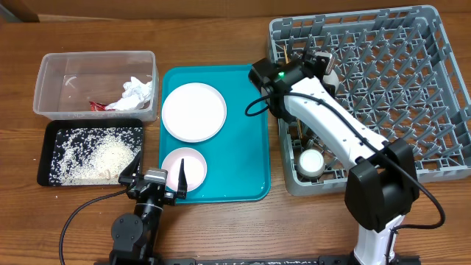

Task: Sort waste into correct bins and load items into the dishwasher
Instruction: 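Lower the white bowl into the rack and open the right gripper, then move the right gripper to the white plate edge and grasp it, then lift the white plate and stand it upright in the dish rack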

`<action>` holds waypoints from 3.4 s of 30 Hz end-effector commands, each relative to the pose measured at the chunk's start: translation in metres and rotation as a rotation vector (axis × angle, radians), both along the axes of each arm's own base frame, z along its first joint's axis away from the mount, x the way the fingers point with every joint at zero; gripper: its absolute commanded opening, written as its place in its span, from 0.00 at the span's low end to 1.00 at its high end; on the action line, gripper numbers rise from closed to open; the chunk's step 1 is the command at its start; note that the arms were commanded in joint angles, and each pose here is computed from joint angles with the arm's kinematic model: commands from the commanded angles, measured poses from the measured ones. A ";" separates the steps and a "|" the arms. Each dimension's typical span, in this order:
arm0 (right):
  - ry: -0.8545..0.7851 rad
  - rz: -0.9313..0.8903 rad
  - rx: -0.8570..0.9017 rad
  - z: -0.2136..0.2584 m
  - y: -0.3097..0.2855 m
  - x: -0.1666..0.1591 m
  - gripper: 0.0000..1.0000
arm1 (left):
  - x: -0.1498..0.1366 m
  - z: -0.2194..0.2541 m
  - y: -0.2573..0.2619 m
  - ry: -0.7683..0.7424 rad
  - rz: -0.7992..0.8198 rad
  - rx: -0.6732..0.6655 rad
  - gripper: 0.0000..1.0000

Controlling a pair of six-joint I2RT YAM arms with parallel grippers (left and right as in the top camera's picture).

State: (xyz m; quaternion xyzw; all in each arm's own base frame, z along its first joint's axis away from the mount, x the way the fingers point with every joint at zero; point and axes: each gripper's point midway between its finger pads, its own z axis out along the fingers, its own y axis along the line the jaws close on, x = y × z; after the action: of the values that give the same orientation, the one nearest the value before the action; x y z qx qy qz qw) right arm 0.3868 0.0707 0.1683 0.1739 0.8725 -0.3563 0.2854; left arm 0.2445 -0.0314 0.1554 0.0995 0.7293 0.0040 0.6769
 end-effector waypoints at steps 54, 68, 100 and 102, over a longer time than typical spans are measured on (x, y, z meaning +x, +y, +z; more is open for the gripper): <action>0.311 0.631 0.991 -0.119 0.267 -0.011 0.51 | 0.000 0.000 0.003 -0.008 0.012 0.018 1.00; 0.351 0.601 0.998 -0.139 0.265 -0.013 0.50 | 0.000 0.000 0.003 -0.008 0.012 0.018 1.00; 0.172 0.513 0.953 -0.103 0.232 0.032 0.04 | 0.000 0.000 0.003 -0.008 0.012 0.018 1.00; 0.085 0.511 0.918 -0.068 0.216 0.043 0.04 | 0.000 0.000 0.003 -0.008 0.012 0.018 1.00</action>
State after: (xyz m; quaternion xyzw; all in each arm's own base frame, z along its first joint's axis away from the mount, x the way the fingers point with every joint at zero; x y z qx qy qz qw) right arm 0.3955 0.3063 0.0218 0.0255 0.9832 0.1313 0.1242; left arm 0.2445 -0.0314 0.1554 0.0995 0.7293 0.0040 0.6769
